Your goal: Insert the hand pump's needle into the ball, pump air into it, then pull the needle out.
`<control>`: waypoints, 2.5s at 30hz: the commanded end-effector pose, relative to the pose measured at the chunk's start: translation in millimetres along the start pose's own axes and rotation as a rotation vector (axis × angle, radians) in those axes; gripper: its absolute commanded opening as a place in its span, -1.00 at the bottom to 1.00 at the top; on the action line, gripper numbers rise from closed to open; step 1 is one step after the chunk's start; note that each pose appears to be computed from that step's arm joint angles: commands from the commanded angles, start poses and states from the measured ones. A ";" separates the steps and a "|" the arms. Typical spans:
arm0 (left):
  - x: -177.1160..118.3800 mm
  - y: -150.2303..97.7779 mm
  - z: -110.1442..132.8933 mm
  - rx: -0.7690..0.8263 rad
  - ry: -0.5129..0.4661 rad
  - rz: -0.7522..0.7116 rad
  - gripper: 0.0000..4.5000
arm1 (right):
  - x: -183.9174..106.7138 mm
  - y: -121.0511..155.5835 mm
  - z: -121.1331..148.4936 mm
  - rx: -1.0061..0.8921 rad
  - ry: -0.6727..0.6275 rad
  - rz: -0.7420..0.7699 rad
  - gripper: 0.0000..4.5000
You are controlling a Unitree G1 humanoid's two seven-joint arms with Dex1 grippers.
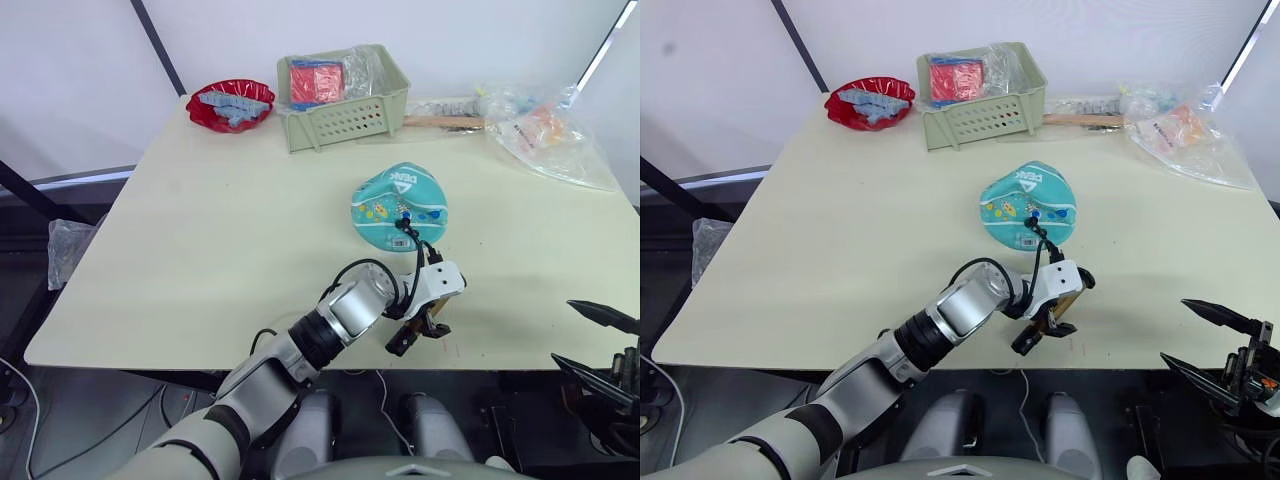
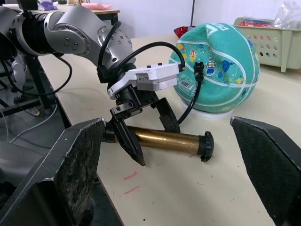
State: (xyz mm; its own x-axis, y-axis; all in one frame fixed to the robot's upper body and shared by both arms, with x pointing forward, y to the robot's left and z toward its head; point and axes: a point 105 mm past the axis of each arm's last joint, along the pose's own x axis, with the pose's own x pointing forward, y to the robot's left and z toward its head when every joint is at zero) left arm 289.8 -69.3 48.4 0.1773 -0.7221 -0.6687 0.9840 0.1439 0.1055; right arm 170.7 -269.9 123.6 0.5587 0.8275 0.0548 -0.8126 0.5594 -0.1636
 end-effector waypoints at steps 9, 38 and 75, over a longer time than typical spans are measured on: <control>-1.1 -1.5 3.8 0.035 -0.010 -0.017 -0.57 | 1.9 -1.0 5.3 -0.038 -0.012 0.005 1.00; -83.5 -9.6 32.8 0.029 -0.603 -0.078 -0.57 | 57.2 -17.6 36.5 0.264 -0.295 -0.305 1.00; -78.0 6.1 40.8 0.044 -0.760 0.066 -0.57 | 148.4 -13.3 39.0 0.771 -0.380 -0.425 1.00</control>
State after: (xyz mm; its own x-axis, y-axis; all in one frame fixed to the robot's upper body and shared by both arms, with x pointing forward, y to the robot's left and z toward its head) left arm 283.7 -35.1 115.1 0.2026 -0.9790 -0.0218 0.9729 0.1987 0.1183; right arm 262.5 -158.8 156.9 0.8758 0.4151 0.2462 -0.4647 0.5876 0.6624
